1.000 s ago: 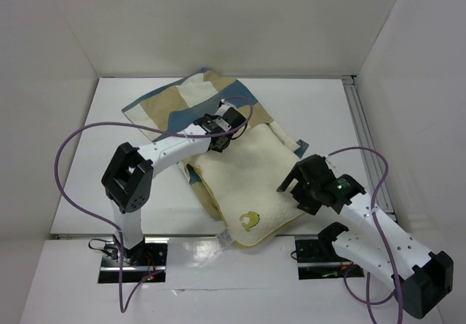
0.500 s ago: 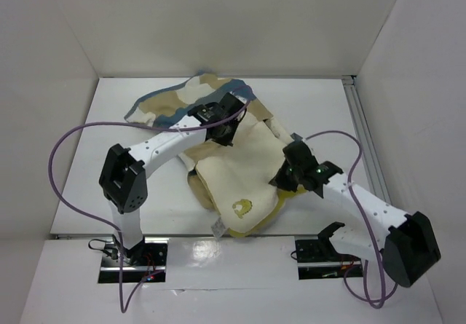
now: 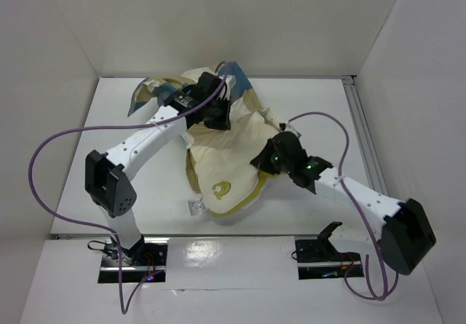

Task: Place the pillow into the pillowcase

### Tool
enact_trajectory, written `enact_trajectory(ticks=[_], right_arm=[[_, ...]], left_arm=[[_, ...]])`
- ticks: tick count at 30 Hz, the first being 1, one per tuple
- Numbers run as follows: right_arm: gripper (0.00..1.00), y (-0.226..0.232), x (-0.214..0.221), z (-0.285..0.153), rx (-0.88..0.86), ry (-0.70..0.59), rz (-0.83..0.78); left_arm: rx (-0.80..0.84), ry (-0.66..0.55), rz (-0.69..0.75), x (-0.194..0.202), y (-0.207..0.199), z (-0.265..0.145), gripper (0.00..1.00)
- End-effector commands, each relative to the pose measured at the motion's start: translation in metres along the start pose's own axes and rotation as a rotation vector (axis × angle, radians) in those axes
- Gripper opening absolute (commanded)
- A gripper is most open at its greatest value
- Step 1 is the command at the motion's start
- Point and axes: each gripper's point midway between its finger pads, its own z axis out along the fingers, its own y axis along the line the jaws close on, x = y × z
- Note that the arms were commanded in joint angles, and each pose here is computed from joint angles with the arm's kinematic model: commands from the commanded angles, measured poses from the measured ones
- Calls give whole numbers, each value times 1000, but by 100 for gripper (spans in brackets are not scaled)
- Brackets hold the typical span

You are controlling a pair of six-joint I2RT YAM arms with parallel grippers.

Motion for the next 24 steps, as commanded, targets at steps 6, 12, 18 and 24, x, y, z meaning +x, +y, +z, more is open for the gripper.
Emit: enact_trajectory(ticks=[6,12,18,24], right_arm=[[14,74,96,26,-389,266,-194],[99,61,45,14,-28,155,-442],[75,-24,-57,11,179,-35,-264],[92,-68,-83,66,250,50,-271]], left_arm=[[-140,4,-161,-11,56,6,38],[-233,-104,-179,-38,91,-41,82],[-222,-121,-179,-33,93,-59,78],[-148,-19,-124,-2,43,-24,82]])
